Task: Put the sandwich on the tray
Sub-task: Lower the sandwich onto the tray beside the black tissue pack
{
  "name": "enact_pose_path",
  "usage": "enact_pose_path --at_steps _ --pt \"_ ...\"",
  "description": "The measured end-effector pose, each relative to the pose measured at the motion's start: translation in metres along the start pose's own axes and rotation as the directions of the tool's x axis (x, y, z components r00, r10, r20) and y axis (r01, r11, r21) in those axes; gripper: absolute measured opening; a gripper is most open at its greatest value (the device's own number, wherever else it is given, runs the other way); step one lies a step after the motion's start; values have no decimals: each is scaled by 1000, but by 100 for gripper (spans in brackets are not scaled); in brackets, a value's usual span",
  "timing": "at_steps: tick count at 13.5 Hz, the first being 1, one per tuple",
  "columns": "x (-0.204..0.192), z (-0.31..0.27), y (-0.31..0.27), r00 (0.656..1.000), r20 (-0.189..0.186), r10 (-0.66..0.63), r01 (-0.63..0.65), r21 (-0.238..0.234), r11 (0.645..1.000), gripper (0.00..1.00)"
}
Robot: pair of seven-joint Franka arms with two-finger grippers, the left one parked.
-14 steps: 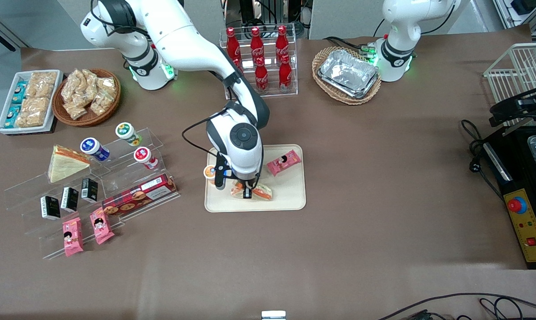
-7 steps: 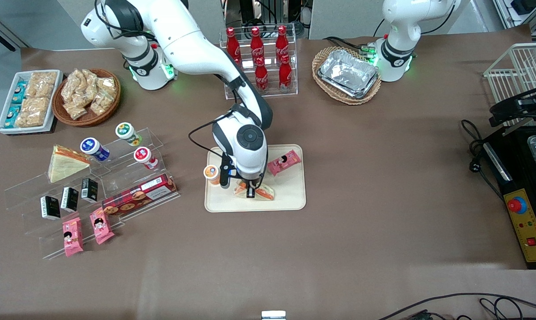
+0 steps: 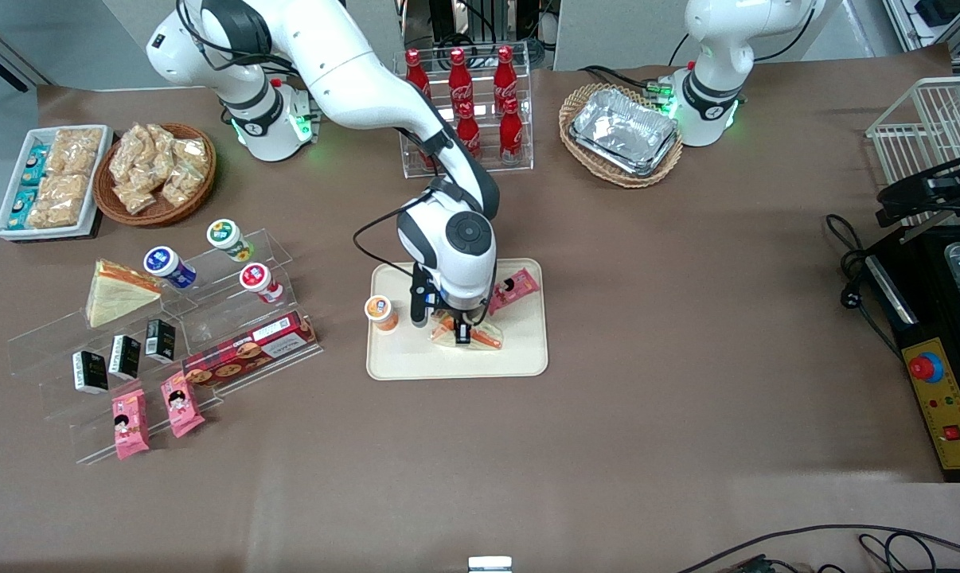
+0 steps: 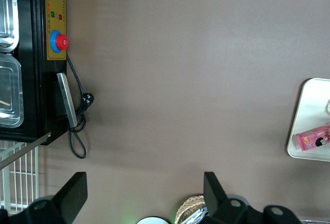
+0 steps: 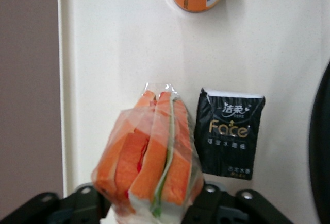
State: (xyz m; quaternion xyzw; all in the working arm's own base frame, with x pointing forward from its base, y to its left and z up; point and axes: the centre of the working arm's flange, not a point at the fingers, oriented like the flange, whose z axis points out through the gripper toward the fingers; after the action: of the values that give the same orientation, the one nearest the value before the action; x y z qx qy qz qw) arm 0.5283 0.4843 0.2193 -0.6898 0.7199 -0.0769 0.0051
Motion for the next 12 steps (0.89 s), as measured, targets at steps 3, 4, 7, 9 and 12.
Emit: enact_pose_path --at_steps 3,4,7,9,12 --pt "8 0 -9 1000 -2 23 -23 5 1000 94" --pt "9 0 -10 1000 -2 25 -25 6 1000 100" --pt "8 -2 -11 1000 1 26 -26 10 1000 100" --pt "11 -9 -16 999 7 33 -33 18 999 100" --pt "31 -41 -34 1000 7 16 -16 -9 1000 100"
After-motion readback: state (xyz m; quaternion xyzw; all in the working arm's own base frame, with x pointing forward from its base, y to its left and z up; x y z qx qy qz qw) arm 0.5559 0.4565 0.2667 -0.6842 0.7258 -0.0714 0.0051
